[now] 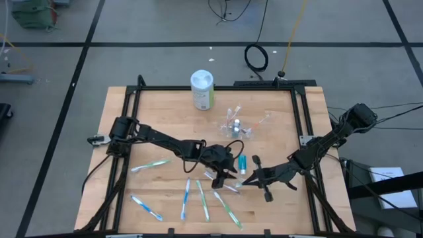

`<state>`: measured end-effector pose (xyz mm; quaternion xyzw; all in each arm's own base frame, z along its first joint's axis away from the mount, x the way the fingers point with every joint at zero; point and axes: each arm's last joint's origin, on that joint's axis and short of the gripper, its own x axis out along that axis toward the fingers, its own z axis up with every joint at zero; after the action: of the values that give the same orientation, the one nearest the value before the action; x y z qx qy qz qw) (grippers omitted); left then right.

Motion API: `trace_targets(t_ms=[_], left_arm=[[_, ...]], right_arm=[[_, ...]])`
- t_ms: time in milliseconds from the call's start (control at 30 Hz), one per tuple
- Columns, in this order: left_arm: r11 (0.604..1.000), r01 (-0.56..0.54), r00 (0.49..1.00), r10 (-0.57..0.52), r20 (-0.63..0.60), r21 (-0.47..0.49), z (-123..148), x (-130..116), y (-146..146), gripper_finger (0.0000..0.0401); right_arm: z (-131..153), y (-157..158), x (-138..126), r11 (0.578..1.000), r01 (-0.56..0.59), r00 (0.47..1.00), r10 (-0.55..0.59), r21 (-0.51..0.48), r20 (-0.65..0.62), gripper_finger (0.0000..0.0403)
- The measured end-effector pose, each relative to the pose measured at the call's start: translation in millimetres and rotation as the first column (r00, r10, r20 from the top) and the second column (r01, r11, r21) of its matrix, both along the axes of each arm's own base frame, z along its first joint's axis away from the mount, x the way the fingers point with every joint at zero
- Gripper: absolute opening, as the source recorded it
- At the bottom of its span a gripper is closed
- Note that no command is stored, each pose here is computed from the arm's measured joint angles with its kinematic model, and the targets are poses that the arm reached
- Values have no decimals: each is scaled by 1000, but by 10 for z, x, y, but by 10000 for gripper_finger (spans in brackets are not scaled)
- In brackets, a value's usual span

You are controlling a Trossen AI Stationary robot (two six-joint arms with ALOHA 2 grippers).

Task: Pick & Place toothbrushing station
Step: Put the green toothbrush into the transparent organizer

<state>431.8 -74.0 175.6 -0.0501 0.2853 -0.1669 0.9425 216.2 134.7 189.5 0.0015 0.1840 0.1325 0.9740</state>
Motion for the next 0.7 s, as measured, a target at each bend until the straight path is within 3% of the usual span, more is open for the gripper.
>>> trace_targets(t_ms=[233, 567, 700], left_arm=[[998, 55, 998, -55, 2, -5, -3, -8, -13, 8], [1000, 25, 994, -24, -110, 10, -88, -60, 45, 2], [998, 0, 985, 10, -175, 58, -144, -102, 65, 2]], right_arm=[[-1, 1, -1, 1000, -1, 1000, 1, -2, -1, 0], [10, 27, -11, 1000, -15, 1000, 15, 11, 9, 0], [6, 18, -8, 1000, -7, 1000, 7, 7, 7, 0]])
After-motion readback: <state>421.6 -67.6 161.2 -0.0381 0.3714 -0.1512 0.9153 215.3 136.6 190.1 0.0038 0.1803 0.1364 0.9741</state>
